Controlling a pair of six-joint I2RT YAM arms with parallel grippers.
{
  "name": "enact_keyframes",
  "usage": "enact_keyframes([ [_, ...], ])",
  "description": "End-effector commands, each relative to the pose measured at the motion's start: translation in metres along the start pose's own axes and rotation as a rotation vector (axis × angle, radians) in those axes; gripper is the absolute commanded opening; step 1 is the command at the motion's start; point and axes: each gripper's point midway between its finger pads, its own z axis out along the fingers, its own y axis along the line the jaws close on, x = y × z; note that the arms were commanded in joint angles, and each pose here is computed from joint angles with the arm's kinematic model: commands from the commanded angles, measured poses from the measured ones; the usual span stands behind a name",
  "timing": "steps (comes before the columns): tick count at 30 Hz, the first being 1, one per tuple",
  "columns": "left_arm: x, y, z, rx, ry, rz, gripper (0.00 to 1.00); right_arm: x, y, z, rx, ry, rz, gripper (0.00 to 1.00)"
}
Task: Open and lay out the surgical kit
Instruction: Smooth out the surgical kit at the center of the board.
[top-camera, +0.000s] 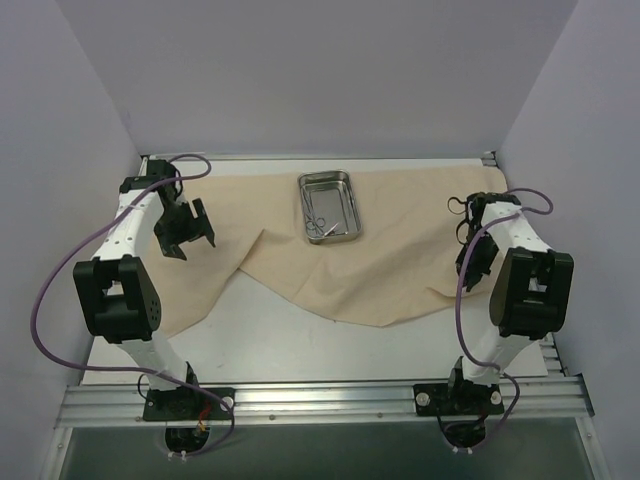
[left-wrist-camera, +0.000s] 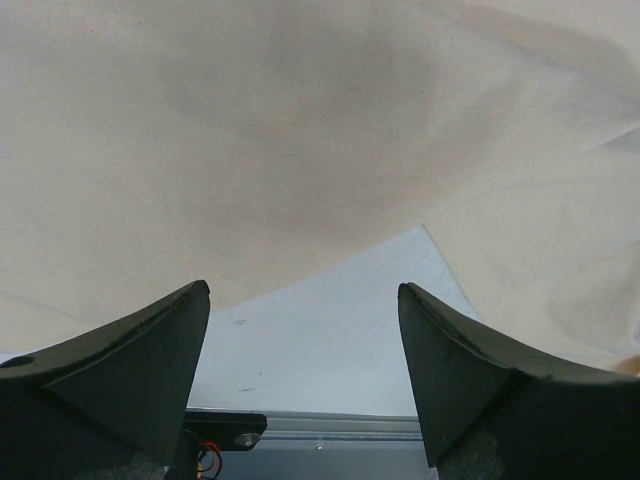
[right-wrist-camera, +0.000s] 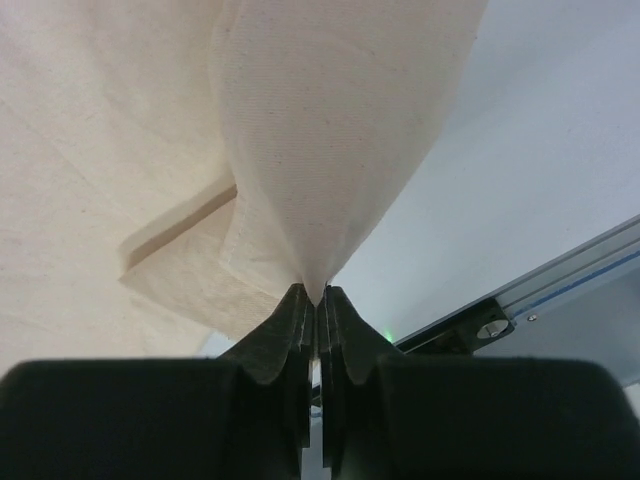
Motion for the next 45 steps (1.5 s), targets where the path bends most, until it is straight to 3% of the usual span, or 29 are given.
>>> enact_keyframes([
  [1,-0.004,0.0,-0.005,0.024,-0.035,0.006,0.85,0.013,-0.032,0.001,0.087,0.05,0.08,0.0],
  [11,0.006,0.041,0.0,-0.028,-0.038,-0.116,0.85,0.027,-0.166,-0.016,0.226,0.027,0.59,0.0],
  [16,0.01,0.062,-0.004,-0.099,-0.049,-0.163,0.84,0.024,-0.175,-0.026,0.222,0.009,0.58,0.0],
  [17,0.01,0.063,-0.005,-0.1,-0.051,-0.172,0.84,0.02,-0.168,-0.024,0.183,0.013,0.552,0.05],
  [18,0.012,0.067,-0.006,-0.103,-0.048,-0.182,0.84,0.012,-0.146,-0.024,0.087,0.014,0.504,0.28],
  [19,0.012,0.072,-0.007,-0.13,-0.052,-0.184,0.84,0.007,-0.132,-0.026,0.05,0.001,0.446,0.44],
  [21,0.016,0.077,-0.006,-0.144,-0.043,-0.194,0.84,-0.006,-0.086,-0.039,0.036,-0.073,0.249,0.69],
  [23,0.019,0.083,-0.006,-0.168,-0.038,-0.199,0.84,-0.026,-0.056,-0.065,0.049,-0.198,0.151,0.86],
  [26,0.026,0.093,-0.003,-0.19,-0.018,-0.219,0.82,-0.036,-0.003,-0.095,-0.012,-0.313,0.01,0.91],
  [29,0.029,0.103,0.004,-0.195,-0.012,-0.246,0.74,-0.026,0.055,-0.112,-0.131,-0.372,-0.16,0.88],
  [35,0.037,0.12,0.027,-0.173,0.059,-0.324,0.37,0.03,0.169,-0.116,-0.481,-0.368,-0.483,0.57],
  [43,0.056,0.133,0.065,-0.181,0.232,-0.381,0.12,0.125,0.256,-0.124,-0.727,-0.337,-0.869,0.52],
  [45,0.066,0.146,0.072,-0.204,0.29,-0.417,0.03,0.145,0.271,-0.121,-0.767,-0.316,-0.917,0.41],
])
